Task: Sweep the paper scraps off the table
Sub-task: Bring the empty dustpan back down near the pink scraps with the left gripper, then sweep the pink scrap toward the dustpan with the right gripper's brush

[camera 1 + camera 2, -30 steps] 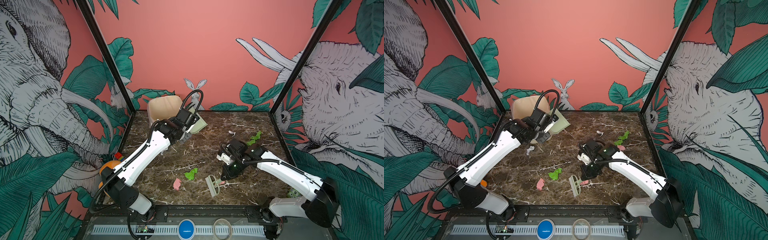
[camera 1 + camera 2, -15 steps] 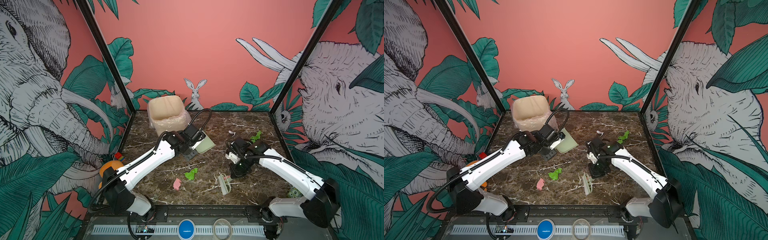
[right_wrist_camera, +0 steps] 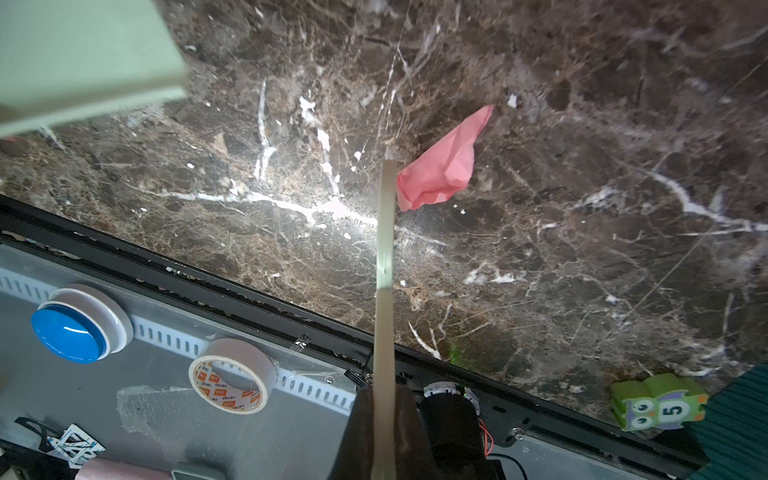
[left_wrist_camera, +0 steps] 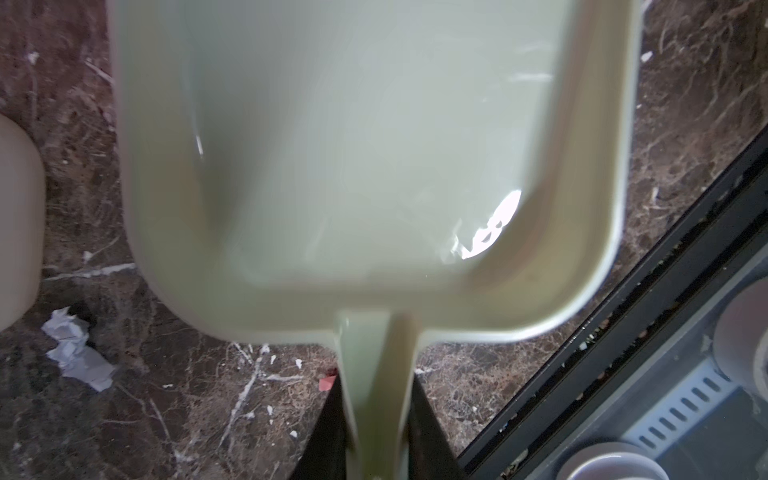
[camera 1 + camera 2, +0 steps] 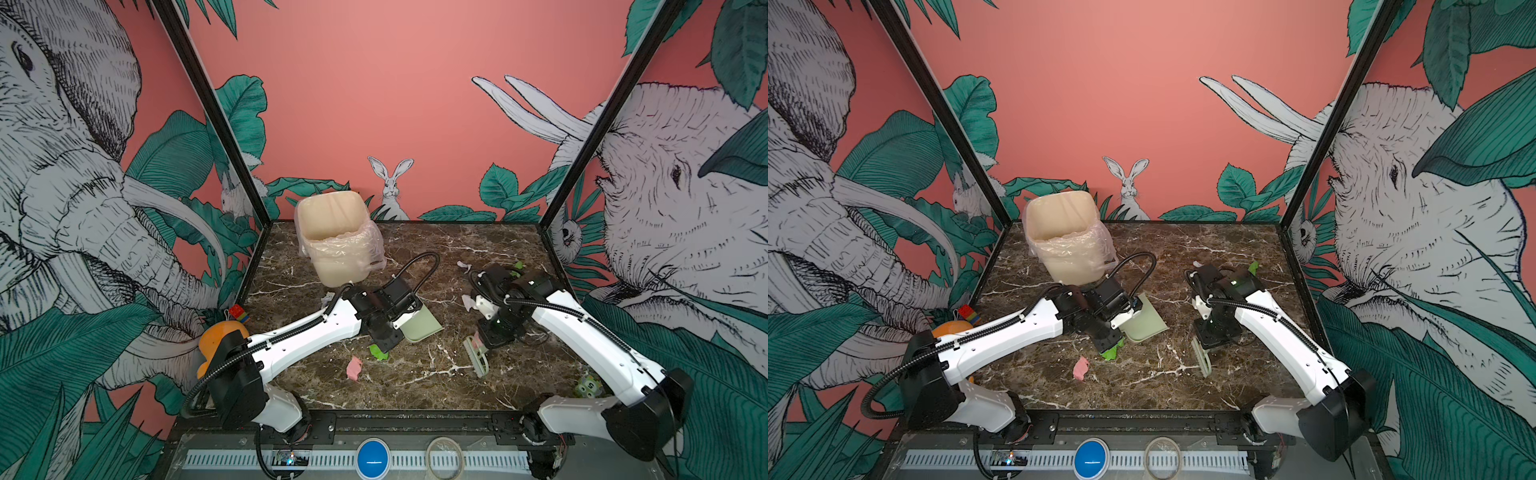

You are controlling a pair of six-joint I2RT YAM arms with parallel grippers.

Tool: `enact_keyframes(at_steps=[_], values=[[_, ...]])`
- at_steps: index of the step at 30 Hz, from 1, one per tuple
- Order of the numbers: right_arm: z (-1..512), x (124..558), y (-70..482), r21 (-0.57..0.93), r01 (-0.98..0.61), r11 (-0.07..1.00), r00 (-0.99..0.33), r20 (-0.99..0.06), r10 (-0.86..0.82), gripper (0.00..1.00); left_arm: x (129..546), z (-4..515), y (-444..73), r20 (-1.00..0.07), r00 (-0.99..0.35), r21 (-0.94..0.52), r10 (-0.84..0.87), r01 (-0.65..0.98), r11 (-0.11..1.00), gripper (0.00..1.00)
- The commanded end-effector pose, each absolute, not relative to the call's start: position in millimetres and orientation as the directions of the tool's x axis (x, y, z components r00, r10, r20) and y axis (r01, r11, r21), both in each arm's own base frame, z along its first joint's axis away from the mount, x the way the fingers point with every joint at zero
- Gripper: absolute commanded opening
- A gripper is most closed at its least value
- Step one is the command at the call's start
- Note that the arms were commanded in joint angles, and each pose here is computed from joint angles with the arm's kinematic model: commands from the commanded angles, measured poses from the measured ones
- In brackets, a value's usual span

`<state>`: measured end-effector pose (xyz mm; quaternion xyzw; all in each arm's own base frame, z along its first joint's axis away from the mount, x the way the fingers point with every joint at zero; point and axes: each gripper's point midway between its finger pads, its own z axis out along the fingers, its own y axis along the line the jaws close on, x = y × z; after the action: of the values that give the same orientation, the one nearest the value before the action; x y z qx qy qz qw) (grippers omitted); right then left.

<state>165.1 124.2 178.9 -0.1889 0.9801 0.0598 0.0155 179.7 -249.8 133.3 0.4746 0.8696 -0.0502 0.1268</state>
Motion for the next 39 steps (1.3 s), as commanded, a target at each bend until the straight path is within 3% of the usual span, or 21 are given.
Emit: enact_keyframes(at_steps=[1, 6, 17, 25, 30, 39], values=[[207, 154, 105, 0.056, -0.38, 0.923, -0.924, -0.07, -0.376, 0.0, 169, 134, -262, -0.306, -0.524, -0.037, 0.795, 0.841, 0.54, 0.05], [216, 160, 77, -0.049, -0.361, 0.931, -0.93, -0.06, -0.363, 0.0, 154, 121, -281, -0.285, -0.462, -0.077, 0.84, 0.884, 0.461, 0.05], [189, 199, 65, -0.123, -0.258, 0.958, -0.963, -0.051, -0.265, 0.0, 127, 91, -304, -0.225, -0.341, -0.112, 0.913, 0.94, 0.324, 0.05], [178, 212, 78, -0.075, -0.234, 0.969, -0.968, -0.076, -0.24, 0.0, 129, 80, -305, -0.188, -0.26, -0.059, 0.947, 0.966, 0.254, 0.05], [159, 204, 79, -0.062, -0.233, 0.971, -0.972, -0.03, -0.235, 0.0, 132, 73, -314, -0.181, -0.226, -0.032, 0.957, 0.974, 0.224, 0.05], [151, 201, 86, -0.017, -0.217, 0.976, -0.976, -0.021, -0.218, 0.0, 143, 69, -325, -0.172, -0.217, 0.01, 0.961, 0.975, 0.222, 0.04]])
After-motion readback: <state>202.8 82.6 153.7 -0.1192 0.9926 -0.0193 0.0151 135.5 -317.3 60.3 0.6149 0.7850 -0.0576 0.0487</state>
